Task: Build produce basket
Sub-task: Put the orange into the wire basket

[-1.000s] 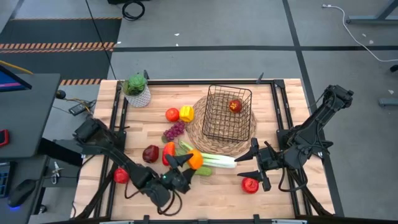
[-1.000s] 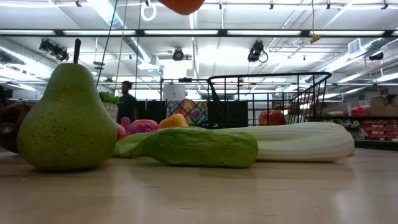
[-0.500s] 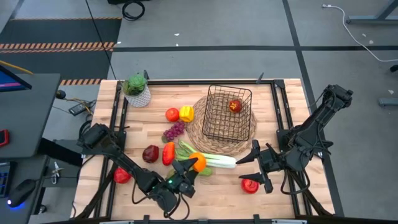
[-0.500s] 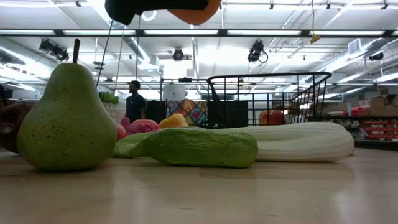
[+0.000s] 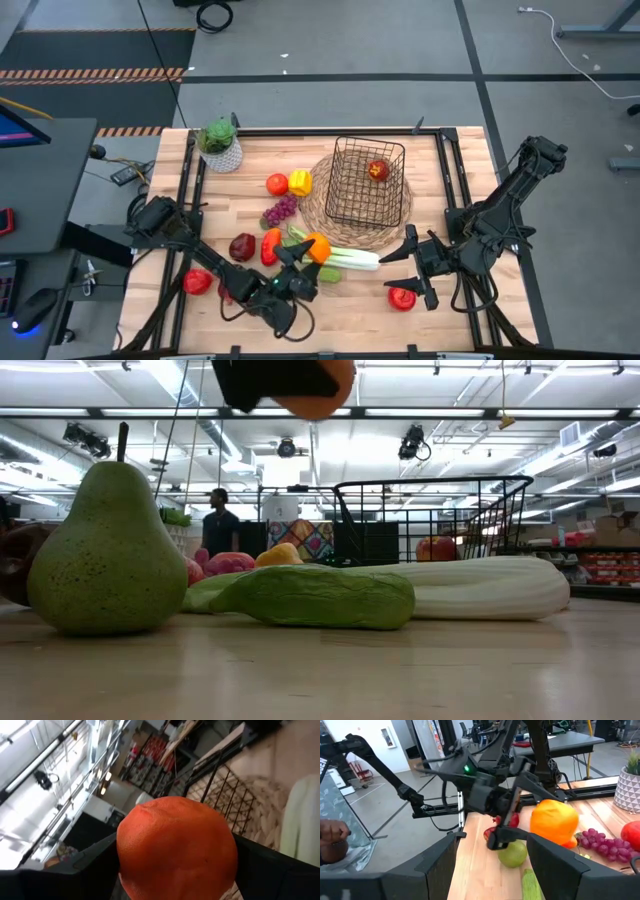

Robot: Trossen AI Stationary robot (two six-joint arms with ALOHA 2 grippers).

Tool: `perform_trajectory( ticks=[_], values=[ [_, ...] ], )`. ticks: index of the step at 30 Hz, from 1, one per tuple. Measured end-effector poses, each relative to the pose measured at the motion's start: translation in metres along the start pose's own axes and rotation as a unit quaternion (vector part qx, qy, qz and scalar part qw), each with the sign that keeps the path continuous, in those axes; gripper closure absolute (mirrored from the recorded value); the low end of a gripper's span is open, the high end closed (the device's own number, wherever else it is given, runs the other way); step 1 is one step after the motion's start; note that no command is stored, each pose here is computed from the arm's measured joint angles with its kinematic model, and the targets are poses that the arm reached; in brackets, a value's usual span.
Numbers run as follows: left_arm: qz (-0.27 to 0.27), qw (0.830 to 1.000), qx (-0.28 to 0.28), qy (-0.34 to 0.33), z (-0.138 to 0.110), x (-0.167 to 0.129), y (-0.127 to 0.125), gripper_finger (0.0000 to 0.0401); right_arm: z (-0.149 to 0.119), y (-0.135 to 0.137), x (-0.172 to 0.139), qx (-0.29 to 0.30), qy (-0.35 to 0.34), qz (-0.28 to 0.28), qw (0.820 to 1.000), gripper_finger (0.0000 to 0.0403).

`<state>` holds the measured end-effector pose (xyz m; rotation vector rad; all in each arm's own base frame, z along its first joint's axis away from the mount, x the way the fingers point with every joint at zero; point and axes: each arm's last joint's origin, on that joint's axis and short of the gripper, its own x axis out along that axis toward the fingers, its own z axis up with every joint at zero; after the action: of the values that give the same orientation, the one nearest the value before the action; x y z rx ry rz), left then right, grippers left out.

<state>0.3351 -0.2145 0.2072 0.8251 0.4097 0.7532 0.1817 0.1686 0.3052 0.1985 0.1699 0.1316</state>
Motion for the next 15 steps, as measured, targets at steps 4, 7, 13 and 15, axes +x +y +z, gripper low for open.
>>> perform_trajectory(
  ticks=[4,7,13,15],
  values=[
    [0.002,1.0,0.008,0.02,-0.015,0.009,-0.002,0.0074,0.0,0.0,0.0,0.002,0.0,0.001,1.0,0.0156],
    [0.002,0.999,0.002,0.04,-0.033,0.011,0.004,0.0074,0.0,0.001,-0.001,0.002,0.001,0.002,1.0,0.0156],
    [0.012,0.991,-0.107,0.085,-0.07,0.007,0.042,0.0073,0.0,0.001,-0.001,-0.004,-0.002,0.003,1.0,0.0156],
    [0.021,0.985,-0.144,0.089,-0.077,0.002,0.053,0.0074,0.001,0.001,-0.001,-0.006,-0.005,0.002,1.0,0.0156]
  ],
)
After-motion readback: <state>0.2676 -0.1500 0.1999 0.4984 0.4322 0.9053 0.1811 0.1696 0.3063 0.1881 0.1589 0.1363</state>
